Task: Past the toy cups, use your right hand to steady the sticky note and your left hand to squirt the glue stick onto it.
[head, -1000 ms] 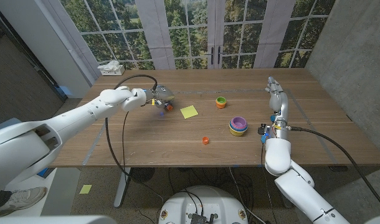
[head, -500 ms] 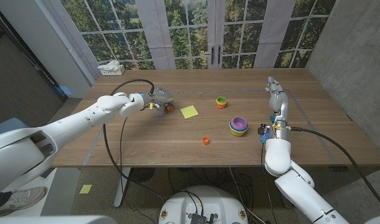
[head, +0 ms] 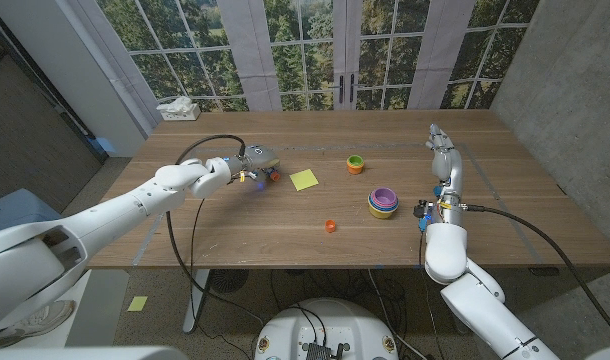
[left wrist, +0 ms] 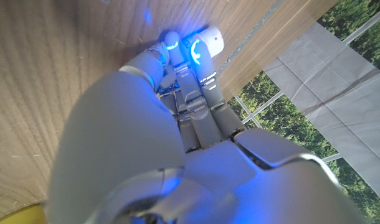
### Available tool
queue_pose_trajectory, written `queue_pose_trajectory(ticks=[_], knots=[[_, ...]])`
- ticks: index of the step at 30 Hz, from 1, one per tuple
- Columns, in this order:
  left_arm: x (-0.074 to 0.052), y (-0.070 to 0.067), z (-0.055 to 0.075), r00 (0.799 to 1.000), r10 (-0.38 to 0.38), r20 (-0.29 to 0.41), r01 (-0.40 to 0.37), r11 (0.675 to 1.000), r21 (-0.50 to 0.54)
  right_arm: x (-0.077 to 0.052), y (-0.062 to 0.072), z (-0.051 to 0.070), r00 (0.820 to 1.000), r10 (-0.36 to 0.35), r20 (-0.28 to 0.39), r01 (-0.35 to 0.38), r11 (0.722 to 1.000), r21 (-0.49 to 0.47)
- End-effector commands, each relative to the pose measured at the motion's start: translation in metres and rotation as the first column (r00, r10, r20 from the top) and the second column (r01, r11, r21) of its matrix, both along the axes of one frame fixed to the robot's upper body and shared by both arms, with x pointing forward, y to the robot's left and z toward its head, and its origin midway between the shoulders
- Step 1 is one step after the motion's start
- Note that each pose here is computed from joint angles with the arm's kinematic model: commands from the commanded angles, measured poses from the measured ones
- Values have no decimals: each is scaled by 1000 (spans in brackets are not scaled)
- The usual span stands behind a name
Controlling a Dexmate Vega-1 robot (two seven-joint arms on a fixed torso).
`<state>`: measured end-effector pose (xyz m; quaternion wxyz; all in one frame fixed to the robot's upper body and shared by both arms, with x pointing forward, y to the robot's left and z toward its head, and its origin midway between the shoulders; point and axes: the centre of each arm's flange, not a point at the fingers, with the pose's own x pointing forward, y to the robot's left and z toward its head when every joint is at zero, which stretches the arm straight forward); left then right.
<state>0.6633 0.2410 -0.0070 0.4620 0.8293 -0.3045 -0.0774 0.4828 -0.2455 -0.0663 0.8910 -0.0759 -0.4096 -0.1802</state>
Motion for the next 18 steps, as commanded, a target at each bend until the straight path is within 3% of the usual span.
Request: queue_pose_trajectory(ticks=[1, 18], knots=[[-9, -1, 32, 996, 7, 84, -1, 998, -69, 5, -6, -2, 1000, 1, -21, 0, 1000, 4], [-23, -2, 53, 993, 19, 119, 10, 972, -236, 2, -12, -7, 999, 8, -33, -8, 1000, 1]])
